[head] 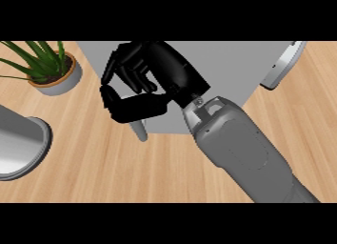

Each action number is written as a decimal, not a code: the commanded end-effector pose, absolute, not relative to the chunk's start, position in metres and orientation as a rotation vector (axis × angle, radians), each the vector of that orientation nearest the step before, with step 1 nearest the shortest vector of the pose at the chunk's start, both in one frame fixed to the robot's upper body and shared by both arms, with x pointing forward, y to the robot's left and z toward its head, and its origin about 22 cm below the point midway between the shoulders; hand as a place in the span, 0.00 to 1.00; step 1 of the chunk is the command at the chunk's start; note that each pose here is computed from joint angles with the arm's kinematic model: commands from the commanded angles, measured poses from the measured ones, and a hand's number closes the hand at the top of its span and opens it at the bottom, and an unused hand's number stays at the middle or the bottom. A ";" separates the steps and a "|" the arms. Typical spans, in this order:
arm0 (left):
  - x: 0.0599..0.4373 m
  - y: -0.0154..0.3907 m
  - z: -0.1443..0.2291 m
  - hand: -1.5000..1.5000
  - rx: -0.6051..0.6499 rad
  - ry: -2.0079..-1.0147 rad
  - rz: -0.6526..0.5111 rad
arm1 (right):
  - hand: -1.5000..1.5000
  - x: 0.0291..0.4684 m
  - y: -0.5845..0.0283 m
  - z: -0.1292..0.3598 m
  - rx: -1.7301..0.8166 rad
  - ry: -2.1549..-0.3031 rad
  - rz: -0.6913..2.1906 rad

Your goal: Pick up the wine, place it into the cabinet and close the cabinet

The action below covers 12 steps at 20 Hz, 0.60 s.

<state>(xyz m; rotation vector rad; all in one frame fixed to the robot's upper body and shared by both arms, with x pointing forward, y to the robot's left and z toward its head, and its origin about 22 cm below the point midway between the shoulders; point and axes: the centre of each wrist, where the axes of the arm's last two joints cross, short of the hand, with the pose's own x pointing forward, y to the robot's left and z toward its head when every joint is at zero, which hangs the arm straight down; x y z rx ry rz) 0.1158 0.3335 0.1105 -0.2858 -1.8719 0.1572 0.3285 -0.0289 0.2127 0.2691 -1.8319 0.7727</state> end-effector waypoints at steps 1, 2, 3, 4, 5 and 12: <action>0.124 0.328 0.109 0.00 -0.288 -1.844 0.169 | 1.00 0.364 -0.073 0.205 0.109 -1.829 0.682; 0.118 0.316 0.113 0.00 -0.312 -1.846 0.141 | 1.00 0.376 -0.076 0.208 0.095 -1.830 0.675; 0.127 0.321 0.111 0.00 -0.298 -1.855 0.155 | 1.00 0.377 -0.063 0.209 0.090 -1.818 0.705; 0.128 0.317 0.102 0.00 -0.302 -1.868 0.135 | 1.00 0.381 -0.081 0.202 0.093 -1.826 0.694; 0.136 0.313 0.100 0.00 -0.293 -1.868 0.162 | 1.00 0.379 -0.069 0.212 0.085 -1.843 0.694; 0.142 0.299 0.093 0.00 -0.295 -1.866 0.184 | 1.00 0.391 -0.103 0.206 0.068 -1.845 0.675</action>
